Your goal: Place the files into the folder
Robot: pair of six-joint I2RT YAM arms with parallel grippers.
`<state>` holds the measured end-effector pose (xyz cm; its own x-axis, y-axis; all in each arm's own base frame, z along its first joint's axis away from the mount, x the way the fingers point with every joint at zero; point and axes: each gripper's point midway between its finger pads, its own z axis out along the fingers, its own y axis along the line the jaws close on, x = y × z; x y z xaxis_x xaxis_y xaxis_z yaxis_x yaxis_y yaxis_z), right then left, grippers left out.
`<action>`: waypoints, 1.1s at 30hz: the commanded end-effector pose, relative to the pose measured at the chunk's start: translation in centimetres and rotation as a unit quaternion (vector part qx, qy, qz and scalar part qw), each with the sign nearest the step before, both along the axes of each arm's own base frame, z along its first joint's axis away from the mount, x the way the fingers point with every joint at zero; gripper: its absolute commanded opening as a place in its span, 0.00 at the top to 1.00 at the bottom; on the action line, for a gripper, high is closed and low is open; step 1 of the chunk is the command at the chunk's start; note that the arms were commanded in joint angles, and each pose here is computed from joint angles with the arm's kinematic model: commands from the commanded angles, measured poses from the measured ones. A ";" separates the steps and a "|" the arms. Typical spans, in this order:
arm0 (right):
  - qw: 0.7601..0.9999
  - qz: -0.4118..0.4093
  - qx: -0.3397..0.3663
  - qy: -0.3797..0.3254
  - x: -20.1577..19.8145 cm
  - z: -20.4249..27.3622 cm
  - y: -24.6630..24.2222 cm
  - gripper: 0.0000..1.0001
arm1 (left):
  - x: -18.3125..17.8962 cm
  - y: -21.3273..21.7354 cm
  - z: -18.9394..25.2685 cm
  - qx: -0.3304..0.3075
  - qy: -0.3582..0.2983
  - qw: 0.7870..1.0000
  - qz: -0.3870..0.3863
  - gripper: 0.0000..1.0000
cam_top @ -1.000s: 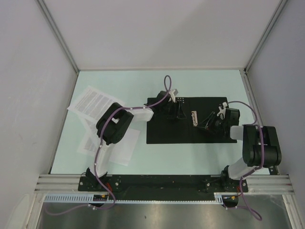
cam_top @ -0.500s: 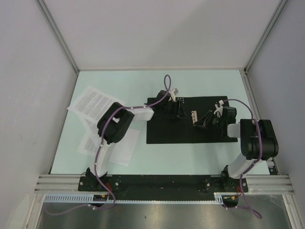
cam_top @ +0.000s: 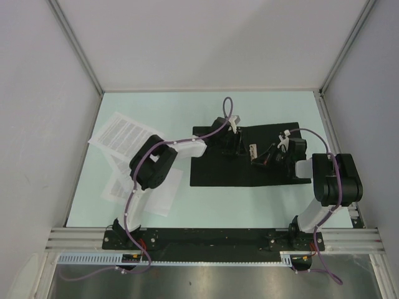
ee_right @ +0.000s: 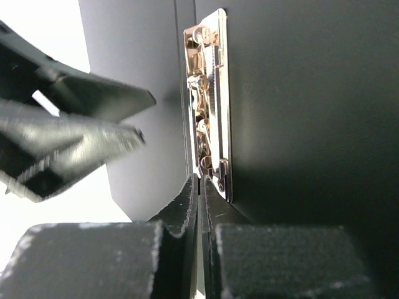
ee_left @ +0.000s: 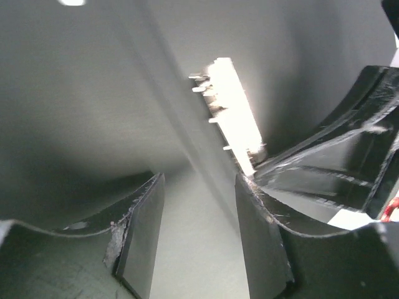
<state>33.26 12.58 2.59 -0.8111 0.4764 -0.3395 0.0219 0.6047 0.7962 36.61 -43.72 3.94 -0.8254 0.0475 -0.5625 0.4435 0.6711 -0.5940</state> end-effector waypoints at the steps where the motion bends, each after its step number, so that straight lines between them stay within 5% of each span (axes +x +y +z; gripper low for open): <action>1: 0.996 -0.032 -0.076 0.020 0.2 -1.2 -0.7 1.00 | -1.4 -2.4 0.9 0.034 -0.047 0.998 -0.024 0.45; 13: 0.965 -0.107 -0.178 0.161 -2.5 -3.8 -3.2 1.00 | -3.4 0.4 -3.9 0.081 0.033 0.996 0.021 0.58; 19: 0.972 -0.117 -0.134 0.155 -2.5 -2.7 -1.7 1.00 | -3.2 2.2 -3.2 0.115 0.009 0.993 0.017 0.59; 26: 0.988 -0.109 -0.060 0.096 -1.5 0.4 3.0 1.00 | -3.5 4.2 1.3 0.084 -0.029 0.996 0.031 0.59; 33: 0.992 -0.100 -0.006 0.082 -2.0 1.2 5.2 1.00 | -5.1 4.1 -0.7 0.067 -0.014 0.997 0.025 0.63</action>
